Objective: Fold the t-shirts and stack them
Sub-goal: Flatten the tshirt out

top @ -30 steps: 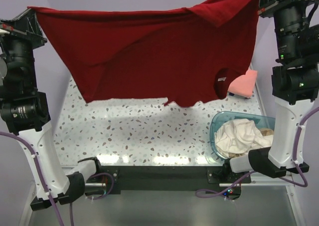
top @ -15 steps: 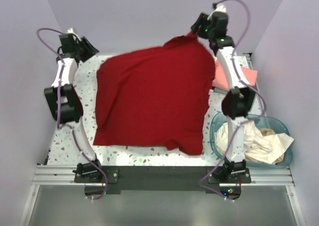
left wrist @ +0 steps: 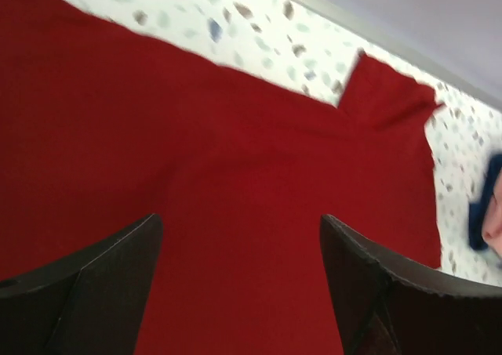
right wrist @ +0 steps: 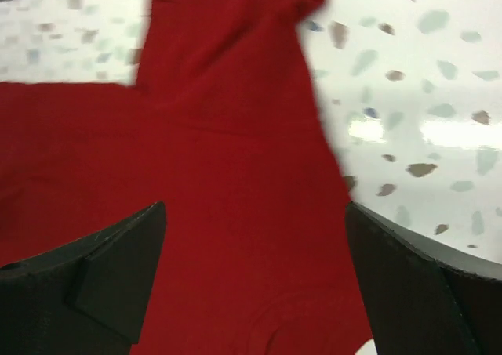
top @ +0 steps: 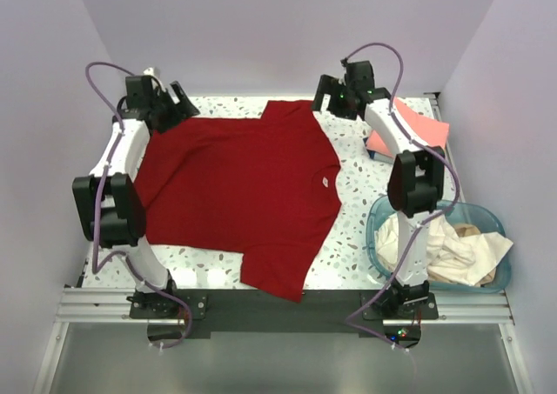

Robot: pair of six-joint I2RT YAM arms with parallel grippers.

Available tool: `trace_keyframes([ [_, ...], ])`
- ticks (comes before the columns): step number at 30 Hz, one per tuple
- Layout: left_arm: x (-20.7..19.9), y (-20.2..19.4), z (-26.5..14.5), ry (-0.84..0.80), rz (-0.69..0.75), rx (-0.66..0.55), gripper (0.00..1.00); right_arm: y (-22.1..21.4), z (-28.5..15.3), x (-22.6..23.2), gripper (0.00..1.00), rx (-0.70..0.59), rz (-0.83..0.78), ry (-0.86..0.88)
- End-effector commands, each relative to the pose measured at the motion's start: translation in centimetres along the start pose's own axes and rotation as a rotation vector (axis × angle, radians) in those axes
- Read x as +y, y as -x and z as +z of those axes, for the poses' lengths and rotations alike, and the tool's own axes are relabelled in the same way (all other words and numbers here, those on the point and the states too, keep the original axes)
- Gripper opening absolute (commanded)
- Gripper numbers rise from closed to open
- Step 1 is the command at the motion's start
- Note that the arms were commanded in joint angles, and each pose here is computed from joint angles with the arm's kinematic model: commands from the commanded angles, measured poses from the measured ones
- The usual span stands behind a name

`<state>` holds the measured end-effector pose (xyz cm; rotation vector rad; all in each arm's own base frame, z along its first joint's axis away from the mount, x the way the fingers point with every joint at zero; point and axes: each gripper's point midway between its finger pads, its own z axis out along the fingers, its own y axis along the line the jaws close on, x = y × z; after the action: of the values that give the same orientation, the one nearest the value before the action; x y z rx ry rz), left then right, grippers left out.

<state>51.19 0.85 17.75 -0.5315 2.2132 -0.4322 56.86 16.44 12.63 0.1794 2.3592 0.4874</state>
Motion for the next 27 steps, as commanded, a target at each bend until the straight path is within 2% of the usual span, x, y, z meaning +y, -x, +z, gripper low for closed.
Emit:
trace_keyframes([
  [1,-0.5,-5.3,-0.3,-0.050,-0.024,0.090,0.86,1.5,-6.8,7.6,0.99,-0.083,-0.137,0.171],
  [2,-0.3,-7.0,-0.2,-0.069,-0.036,0.114,0.86,-0.6,-6.3,7.5,0.99,-0.034,-0.134,0.174],
  [8,0.2,-8.8,-1.2,-0.073,-0.033,0.129,0.86,-8.4,-4.9,8.8,0.99,0.155,-0.144,0.231],
  [14,1.4,-10.4,-1.2,-0.044,-0.024,0.167,0.86,-13.0,-3.2,6.9,0.99,0.293,-0.137,0.205],
  [27,3.5,-5.8,-3.3,0.070,0.052,0.041,0.87,-19.5,-1.4,0.3,0.99,0.485,-0.147,-0.021],
])
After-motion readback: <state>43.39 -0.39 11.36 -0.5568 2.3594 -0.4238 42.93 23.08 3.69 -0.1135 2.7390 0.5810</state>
